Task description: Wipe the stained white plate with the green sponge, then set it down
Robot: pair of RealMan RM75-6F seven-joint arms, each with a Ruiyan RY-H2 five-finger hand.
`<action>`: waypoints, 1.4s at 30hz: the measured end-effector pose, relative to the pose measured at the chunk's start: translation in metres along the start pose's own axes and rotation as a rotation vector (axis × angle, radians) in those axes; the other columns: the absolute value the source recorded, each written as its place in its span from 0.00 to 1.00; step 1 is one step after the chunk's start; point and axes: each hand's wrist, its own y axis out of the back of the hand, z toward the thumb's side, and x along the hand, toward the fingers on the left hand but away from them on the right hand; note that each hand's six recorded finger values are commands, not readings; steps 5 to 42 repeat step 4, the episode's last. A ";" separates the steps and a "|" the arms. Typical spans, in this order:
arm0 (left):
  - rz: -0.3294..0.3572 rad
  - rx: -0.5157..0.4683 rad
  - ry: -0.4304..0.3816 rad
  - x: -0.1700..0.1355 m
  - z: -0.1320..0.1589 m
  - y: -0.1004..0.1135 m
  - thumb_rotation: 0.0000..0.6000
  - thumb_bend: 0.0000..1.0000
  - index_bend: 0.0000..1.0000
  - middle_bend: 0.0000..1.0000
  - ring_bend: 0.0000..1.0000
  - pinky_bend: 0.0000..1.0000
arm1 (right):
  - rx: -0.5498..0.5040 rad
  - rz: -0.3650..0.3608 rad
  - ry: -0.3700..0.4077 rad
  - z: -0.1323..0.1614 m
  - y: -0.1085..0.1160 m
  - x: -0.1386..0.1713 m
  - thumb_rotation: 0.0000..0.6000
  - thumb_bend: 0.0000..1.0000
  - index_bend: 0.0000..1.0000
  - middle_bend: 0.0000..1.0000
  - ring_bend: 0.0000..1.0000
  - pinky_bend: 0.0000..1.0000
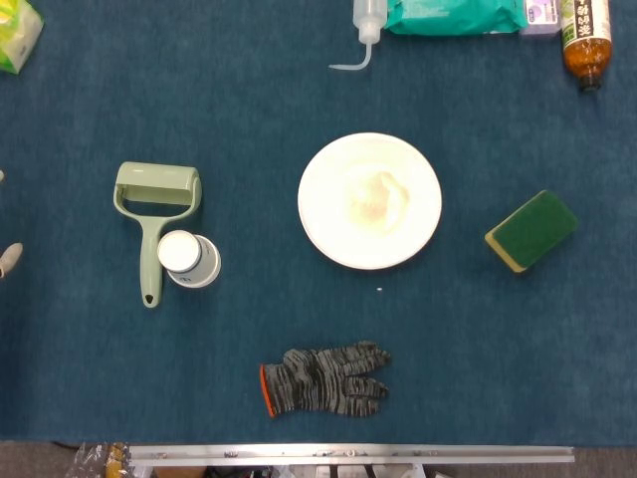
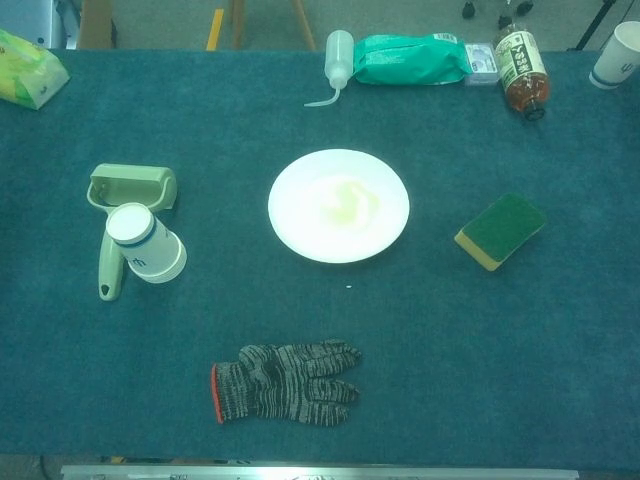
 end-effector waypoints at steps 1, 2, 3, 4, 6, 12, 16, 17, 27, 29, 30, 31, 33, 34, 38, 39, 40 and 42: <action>-0.002 0.002 -0.001 0.000 0.001 -0.001 1.00 0.15 0.27 0.13 0.15 0.35 | -0.001 0.003 0.002 0.000 -0.002 -0.001 1.00 0.00 0.29 0.34 0.25 0.42; -0.004 0.001 -0.002 0.000 0.002 -0.001 1.00 0.15 0.27 0.13 0.15 0.35 | -0.002 0.007 0.006 0.000 -0.003 -0.002 1.00 0.00 0.29 0.34 0.25 0.42; -0.006 -0.002 -0.002 0.000 0.002 -0.003 1.00 0.15 0.27 0.13 0.15 0.35 | -0.005 0.011 0.010 0.000 -0.005 -0.003 1.00 0.00 0.29 0.34 0.25 0.42; -0.010 -0.005 -0.001 0.000 0.002 -0.004 1.00 0.15 0.27 0.13 0.15 0.35 | -0.011 0.015 0.015 0.000 -0.007 -0.004 1.00 0.00 0.29 0.34 0.25 0.42; -0.010 -0.005 -0.001 0.000 0.002 -0.004 1.00 0.15 0.27 0.13 0.15 0.35 | -0.011 0.015 0.015 0.000 -0.007 -0.004 1.00 0.00 0.29 0.34 0.25 0.42; -0.010 -0.005 -0.001 0.000 0.002 -0.004 1.00 0.15 0.27 0.13 0.15 0.35 | -0.011 0.015 0.015 0.000 -0.007 -0.004 1.00 0.00 0.29 0.34 0.25 0.42; -0.010 -0.005 -0.001 0.000 0.002 -0.004 1.00 0.15 0.27 0.13 0.15 0.35 | -0.011 0.015 0.015 0.000 -0.007 -0.004 1.00 0.00 0.29 0.34 0.25 0.42; -0.010 -0.005 -0.001 0.000 0.002 -0.004 1.00 0.15 0.27 0.13 0.15 0.35 | -0.011 0.015 0.015 0.000 -0.007 -0.004 1.00 0.00 0.29 0.34 0.25 0.42; -0.010 -0.005 -0.001 0.000 0.002 -0.004 1.00 0.15 0.27 0.13 0.15 0.35 | -0.011 0.015 0.015 0.000 -0.007 -0.004 1.00 0.00 0.29 0.34 0.25 0.42; -0.010 -0.005 -0.001 0.000 0.002 -0.004 1.00 0.15 0.27 0.13 0.15 0.35 | -0.011 0.015 0.015 0.000 -0.007 -0.004 1.00 0.00 0.29 0.34 0.25 0.42; -0.010 -0.005 -0.001 0.000 0.002 -0.004 1.00 0.15 0.27 0.13 0.15 0.35 | -0.011 0.015 0.015 0.000 -0.007 -0.004 1.00 0.00 0.29 0.34 0.25 0.42; -0.010 -0.005 -0.001 0.000 0.002 -0.004 1.00 0.15 0.27 0.13 0.15 0.35 | -0.011 0.015 0.015 0.000 -0.007 -0.004 1.00 0.00 0.29 0.34 0.25 0.42; -0.010 -0.005 -0.001 0.000 0.002 -0.004 1.00 0.15 0.27 0.13 0.15 0.35 | -0.011 0.015 0.015 0.000 -0.007 -0.004 1.00 0.00 0.29 0.34 0.25 0.42; -0.010 -0.005 -0.001 0.000 0.002 -0.004 1.00 0.15 0.27 0.13 0.15 0.35 | -0.011 0.015 0.015 0.000 -0.007 -0.004 1.00 0.00 0.29 0.34 0.25 0.42; -0.010 -0.005 -0.001 0.000 0.002 -0.004 1.00 0.15 0.27 0.13 0.15 0.35 | -0.011 0.015 0.015 0.000 -0.007 -0.004 1.00 0.00 0.29 0.34 0.25 0.42; -0.010 -0.005 -0.001 0.000 0.002 -0.004 1.00 0.15 0.27 0.13 0.15 0.35 | -0.011 0.015 0.015 0.000 -0.007 -0.004 1.00 0.00 0.29 0.34 0.25 0.42; -0.010 -0.005 -0.001 0.000 0.002 -0.004 1.00 0.15 0.27 0.13 0.15 0.35 | -0.011 0.015 0.015 0.000 -0.007 -0.004 1.00 0.00 0.29 0.34 0.25 0.42; -0.010 -0.005 -0.001 0.000 0.002 -0.004 1.00 0.15 0.27 0.13 0.15 0.35 | -0.011 0.015 0.015 0.000 -0.007 -0.004 1.00 0.00 0.29 0.34 0.25 0.42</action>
